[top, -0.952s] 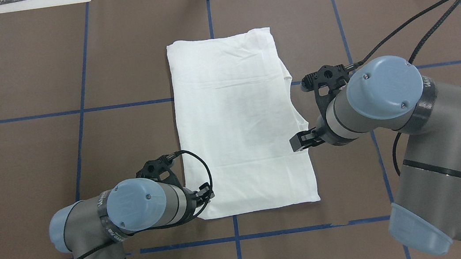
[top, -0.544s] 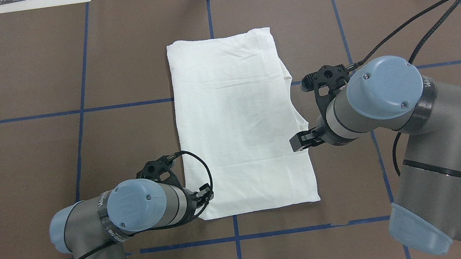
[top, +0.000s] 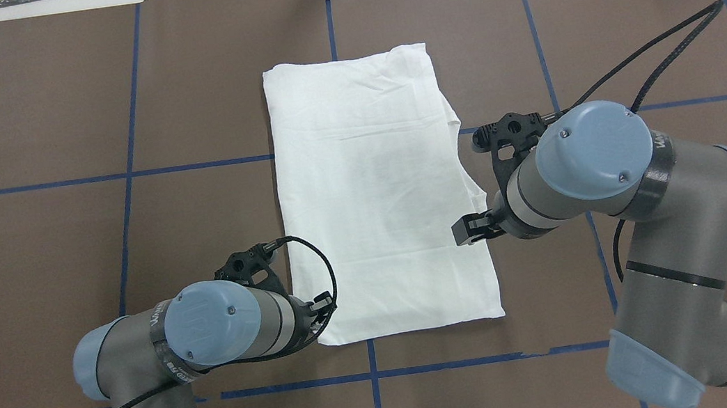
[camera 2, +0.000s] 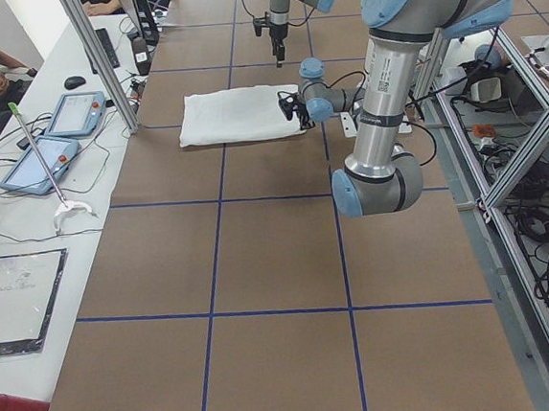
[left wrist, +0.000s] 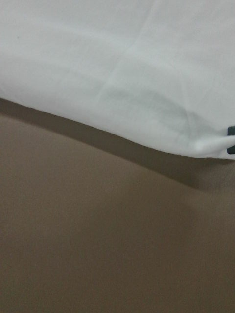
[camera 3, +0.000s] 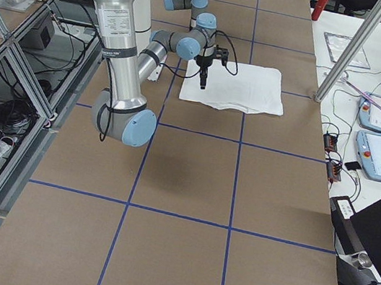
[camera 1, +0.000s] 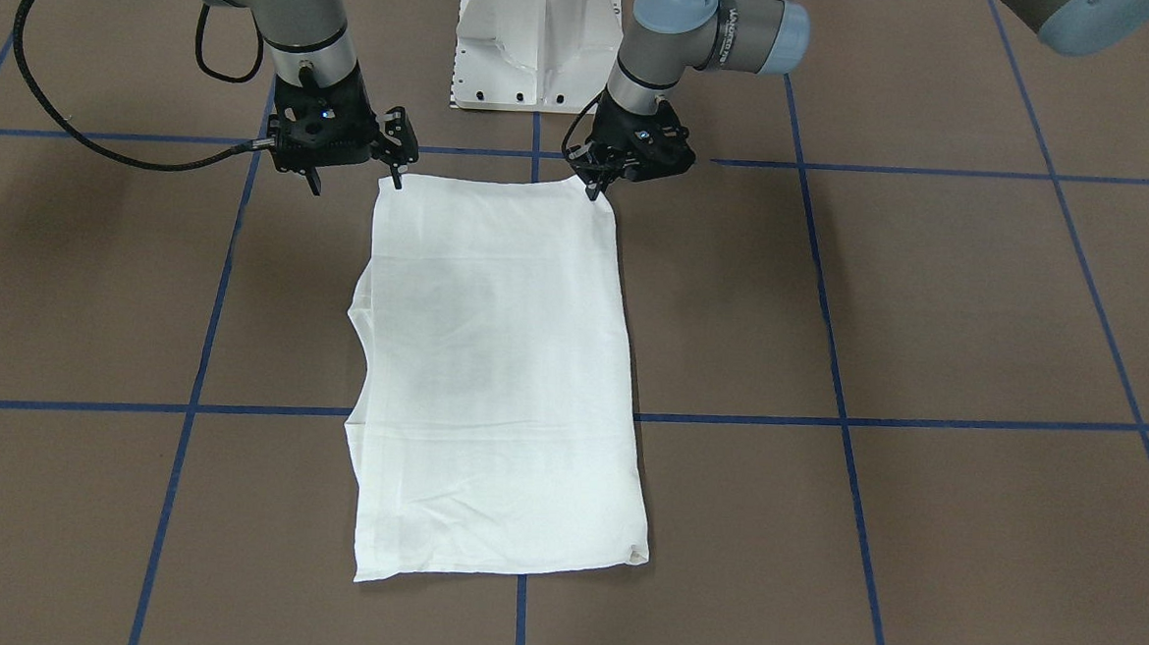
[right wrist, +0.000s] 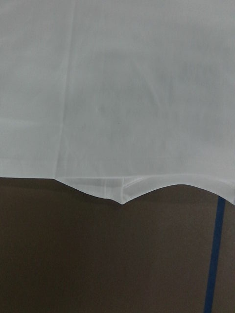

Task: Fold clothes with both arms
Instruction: 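Lower the left gripper onto the shirt edge while the right gripper moves nearer the robot, then grasp the shirt's corners nearest the robot with both grippers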

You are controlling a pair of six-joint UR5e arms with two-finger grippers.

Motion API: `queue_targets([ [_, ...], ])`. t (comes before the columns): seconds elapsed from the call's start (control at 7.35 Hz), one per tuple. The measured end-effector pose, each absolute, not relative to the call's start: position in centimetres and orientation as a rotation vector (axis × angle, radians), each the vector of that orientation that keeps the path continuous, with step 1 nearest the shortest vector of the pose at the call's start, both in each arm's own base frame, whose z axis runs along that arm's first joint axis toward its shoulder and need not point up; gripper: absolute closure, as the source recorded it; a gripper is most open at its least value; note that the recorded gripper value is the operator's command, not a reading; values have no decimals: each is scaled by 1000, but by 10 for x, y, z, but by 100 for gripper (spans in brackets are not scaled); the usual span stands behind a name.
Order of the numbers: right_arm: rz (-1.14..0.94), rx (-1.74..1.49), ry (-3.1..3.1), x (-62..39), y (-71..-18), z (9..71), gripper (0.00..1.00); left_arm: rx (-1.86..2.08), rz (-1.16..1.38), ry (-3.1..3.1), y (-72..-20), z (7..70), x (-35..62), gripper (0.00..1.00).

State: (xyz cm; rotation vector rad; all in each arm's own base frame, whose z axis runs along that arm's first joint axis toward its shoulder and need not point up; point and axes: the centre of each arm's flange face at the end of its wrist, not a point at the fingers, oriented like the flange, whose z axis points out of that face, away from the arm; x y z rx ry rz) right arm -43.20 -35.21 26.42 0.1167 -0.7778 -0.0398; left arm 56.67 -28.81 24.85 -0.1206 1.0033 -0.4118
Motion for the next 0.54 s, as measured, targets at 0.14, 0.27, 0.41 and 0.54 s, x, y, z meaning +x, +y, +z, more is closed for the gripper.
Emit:
queue_targets([
  [0.14,33,68,-781,-447,-338,264,0,-130,-410,1004,-289,242,560,100],
  [0.27,112,23,-780,-462,-323,263,0,-134,-411,1005,-290,237,555,100],
  [0.41,191,-15,-771,-478,-308,264,0,-134,-412,1006,-291,235,553,100],
  [0.54,264,-45,-756,-494,-297,267,0,-133,-415,1007,-293,234,551,100],
])
